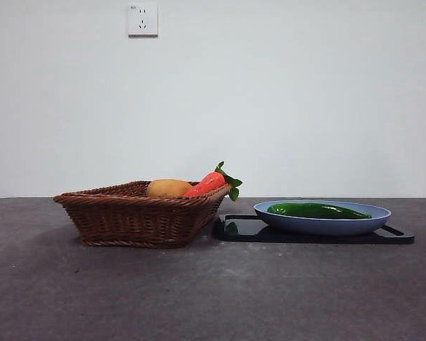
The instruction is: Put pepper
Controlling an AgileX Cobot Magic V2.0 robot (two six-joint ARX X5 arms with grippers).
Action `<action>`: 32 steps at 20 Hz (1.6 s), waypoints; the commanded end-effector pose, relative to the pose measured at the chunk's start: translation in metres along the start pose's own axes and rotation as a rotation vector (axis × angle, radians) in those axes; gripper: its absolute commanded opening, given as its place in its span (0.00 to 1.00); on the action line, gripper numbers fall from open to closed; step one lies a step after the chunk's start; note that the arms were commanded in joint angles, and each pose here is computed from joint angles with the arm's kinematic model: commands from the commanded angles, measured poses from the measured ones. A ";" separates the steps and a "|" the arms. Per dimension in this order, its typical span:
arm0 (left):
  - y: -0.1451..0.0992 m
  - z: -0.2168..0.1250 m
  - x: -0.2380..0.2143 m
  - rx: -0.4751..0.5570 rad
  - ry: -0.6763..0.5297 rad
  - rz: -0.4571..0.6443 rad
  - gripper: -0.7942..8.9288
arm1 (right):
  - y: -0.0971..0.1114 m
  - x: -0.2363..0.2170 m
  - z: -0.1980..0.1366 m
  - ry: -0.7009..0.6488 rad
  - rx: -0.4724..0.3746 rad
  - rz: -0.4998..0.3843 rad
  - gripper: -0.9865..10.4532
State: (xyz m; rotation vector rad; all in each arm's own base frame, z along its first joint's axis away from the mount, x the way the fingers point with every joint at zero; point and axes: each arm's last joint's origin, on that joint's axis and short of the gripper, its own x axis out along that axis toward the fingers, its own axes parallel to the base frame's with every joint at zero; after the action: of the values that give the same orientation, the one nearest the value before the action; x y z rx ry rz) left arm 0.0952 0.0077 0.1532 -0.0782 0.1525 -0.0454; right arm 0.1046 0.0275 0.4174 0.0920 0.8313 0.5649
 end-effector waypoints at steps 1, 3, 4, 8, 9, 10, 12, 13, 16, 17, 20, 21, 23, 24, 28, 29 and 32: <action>0.001 -0.002 0.001 -0.003 -0.010 0.005 0.09 | 0.002 -0.003 0.001 0.001 -0.006 -0.001 0.10; 0.001 -0.002 0.001 -0.002 -0.009 0.006 0.09 | 0.002 -0.003 0.001 0.001 -0.007 -0.001 0.10; 0.001 -0.002 0.001 -0.002 -0.009 0.006 0.09 | 0.002 -0.003 0.001 0.001 -0.007 -0.001 0.10; 0.001 -0.002 0.001 -0.002 -0.009 0.006 0.09 | 0.002 -0.003 0.001 0.001 -0.007 -0.001 0.10; 0.001 -0.002 0.001 -0.002 -0.009 0.006 0.09 | 0.002 -0.003 0.001 0.001 -0.007 -0.001 0.10; 0.001 -0.002 0.001 -0.002 -0.009 0.006 0.09 | 0.002 -0.003 0.001 0.001 -0.007 -0.001 0.10; 0.001 -0.002 0.001 -0.002 -0.009 0.006 0.09 | 0.002 -0.003 0.001 0.001 -0.007 -0.001 0.10; 0.001 -0.002 0.001 -0.002 -0.009 0.006 0.09 | 0.002 -0.003 0.001 0.001 -0.007 -0.001 0.10; 0.001 -0.002 0.001 -0.002 -0.009 0.006 0.09 | 0.002 -0.003 0.005 -0.034 -0.061 -0.003 0.10; 0.001 -0.002 0.001 -0.002 -0.009 0.006 0.09 | 0.003 -0.006 0.006 -0.080 -0.080 -0.008 0.10; 0.001 -0.002 0.001 -0.003 -0.008 0.006 0.09 | 0.007 -0.021 -0.001 -0.304 -0.158 -0.035 0.10; 0.001 -0.002 0.001 -0.002 -0.009 0.006 0.09 | 0.008 -0.022 -0.007 -0.372 -0.166 -0.039 0.10; 0.001 -0.002 0.001 -0.002 -0.009 0.006 0.09 | 0.005 -0.017 -0.024 -0.484 -0.170 -0.054 0.10; 0.001 -0.002 0.001 -0.002 -0.008 0.006 0.09 | 0.002 -0.011 -0.035 -0.535 -0.184 -0.069 0.10; 0.001 -0.002 0.001 -0.003 -0.009 0.006 0.09 | -0.019 0.027 -0.075 -0.689 -0.209 -0.200 0.10; 0.001 -0.002 0.001 -0.002 -0.008 0.006 0.09 | -0.023 0.033 -0.080 -0.709 -0.210 -0.210 0.10; 0.001 -0.002 0.001 -0.002 -0.009 0.006 0.09 | -0.034 0.055 -0.098 -0.777 -0.199 -0.227 0.10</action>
State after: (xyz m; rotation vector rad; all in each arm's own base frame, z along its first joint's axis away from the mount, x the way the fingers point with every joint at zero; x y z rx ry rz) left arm 0.0953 0.0077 0.1536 -0.0775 0.1480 -0.0456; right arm 0.0765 0.0137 0.3095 0.0050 0.0452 0.3559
